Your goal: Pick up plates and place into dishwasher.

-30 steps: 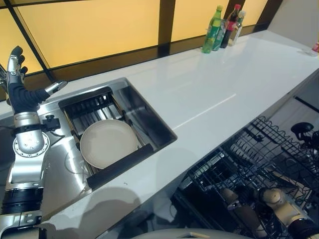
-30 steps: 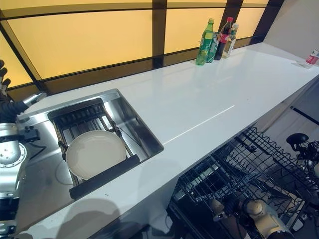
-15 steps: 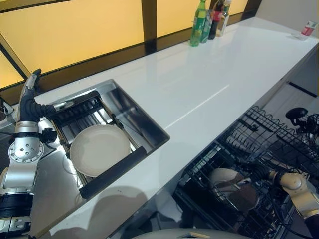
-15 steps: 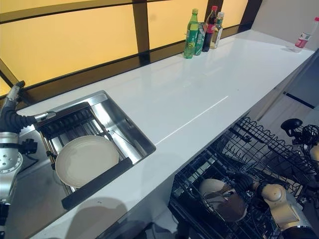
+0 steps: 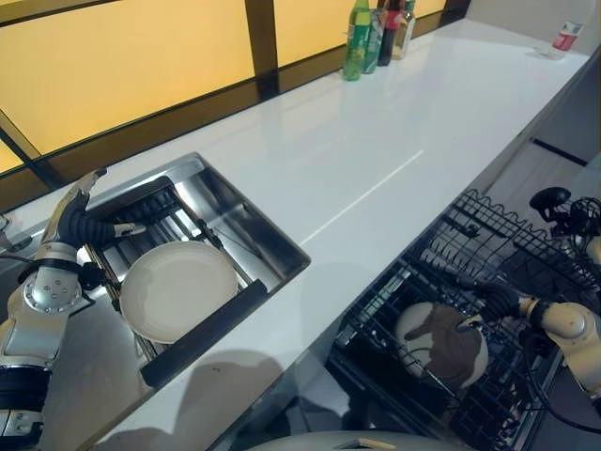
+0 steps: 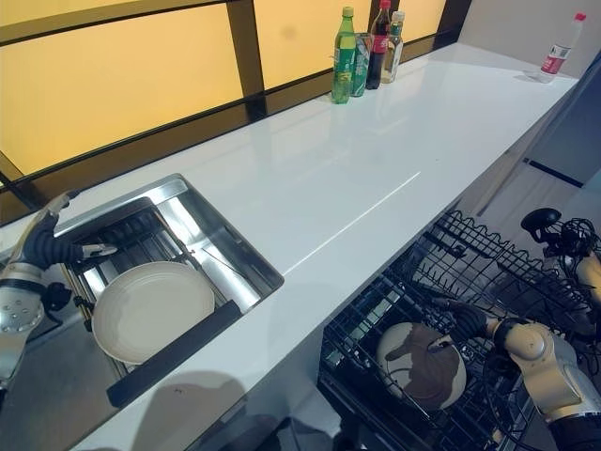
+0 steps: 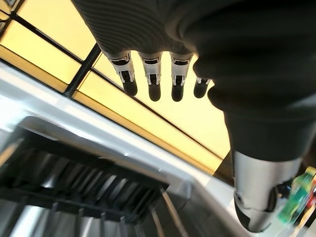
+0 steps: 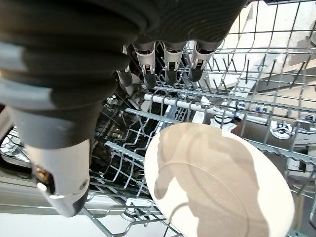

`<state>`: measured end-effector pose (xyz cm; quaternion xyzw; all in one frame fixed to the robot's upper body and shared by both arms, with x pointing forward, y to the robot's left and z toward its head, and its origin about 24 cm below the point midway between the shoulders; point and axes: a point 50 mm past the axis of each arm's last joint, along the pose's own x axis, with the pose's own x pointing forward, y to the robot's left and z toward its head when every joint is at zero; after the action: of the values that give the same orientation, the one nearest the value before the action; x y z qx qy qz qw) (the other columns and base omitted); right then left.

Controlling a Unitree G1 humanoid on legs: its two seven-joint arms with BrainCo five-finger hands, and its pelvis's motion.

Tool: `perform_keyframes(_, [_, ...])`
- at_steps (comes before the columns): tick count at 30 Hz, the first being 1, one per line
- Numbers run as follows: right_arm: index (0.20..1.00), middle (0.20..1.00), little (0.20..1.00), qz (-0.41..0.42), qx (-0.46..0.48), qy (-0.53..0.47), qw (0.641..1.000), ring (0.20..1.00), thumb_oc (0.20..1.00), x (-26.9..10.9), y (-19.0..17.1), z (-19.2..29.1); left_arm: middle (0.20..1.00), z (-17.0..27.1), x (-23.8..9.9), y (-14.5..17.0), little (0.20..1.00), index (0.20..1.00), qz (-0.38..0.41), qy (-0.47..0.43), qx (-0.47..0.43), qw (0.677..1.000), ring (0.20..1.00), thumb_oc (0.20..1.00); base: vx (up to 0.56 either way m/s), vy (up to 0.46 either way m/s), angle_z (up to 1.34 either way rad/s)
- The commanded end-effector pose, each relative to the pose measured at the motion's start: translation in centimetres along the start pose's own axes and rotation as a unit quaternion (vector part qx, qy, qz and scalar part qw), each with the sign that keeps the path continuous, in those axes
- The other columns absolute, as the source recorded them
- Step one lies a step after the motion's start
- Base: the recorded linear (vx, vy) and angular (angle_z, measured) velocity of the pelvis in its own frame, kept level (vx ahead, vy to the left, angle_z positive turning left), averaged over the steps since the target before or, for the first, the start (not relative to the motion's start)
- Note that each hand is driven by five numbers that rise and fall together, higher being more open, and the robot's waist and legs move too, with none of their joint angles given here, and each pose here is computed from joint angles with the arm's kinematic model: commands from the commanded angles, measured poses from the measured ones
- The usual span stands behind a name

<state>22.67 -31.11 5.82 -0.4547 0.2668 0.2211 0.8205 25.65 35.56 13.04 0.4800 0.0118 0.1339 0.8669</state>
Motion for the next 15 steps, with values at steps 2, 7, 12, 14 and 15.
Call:
perform_keyframes(2, [1.0,1.0,1.0,-0.055,-0.048,-0.013,0.997,1.0,1.0,-1.4,-3.2,1.6,1.0,-1.6,0.8,0.6,1.0,1.0,-0.032,0.054,0.049,0.997,1.0,1.0,0.05,0.103,0.0])
perform_keyframes(7, [1.0,1.0,1.0,-0.058,-0.048,-0.015,0.997,1.0,1.0,-1.5,-3.5,1.6,1.0,-2.2,1.4,-0.1,1.0,1.0,-0.077,0.084,0.021,0.993,1.0,1.0,0.07,0.101,0.02])
perform_keyframes(12, [1.0,1.0,1.0,-0.059,-0.051,-0.02,0.997,1.0,1.0,-1.3,-3.5,2.1,1.0,-2.0,1.8,-1.2,1.0,1.0,-0.146,0.094,-0.014,0.985,1.0,1.0,0.06,0.08,0.06])
perform_keyframes(14, [1.0,1.0,1.0,-0.061,-0.053,-0.022,0.996,1.0,1.0,-1.2,-3.6,2.3,1.0,-1.9,2.0,-1.6,1.0,1.0,-0.172,0.097,-0.019,0.98,1.0,1.0,0.04,0.075,0.0])
perform_keyframes(15, [1.0,1.0,1.0,-0.062,-0.055,-0.023,0.996,1.0,1.0,-1.3,-3.6,2.3,1.0,-1.9,2.1,-1.7,1.0,1.0,-0.183,0.096,-0.021,0.978,1.0,1.0,0.05,0.074,-0.02])
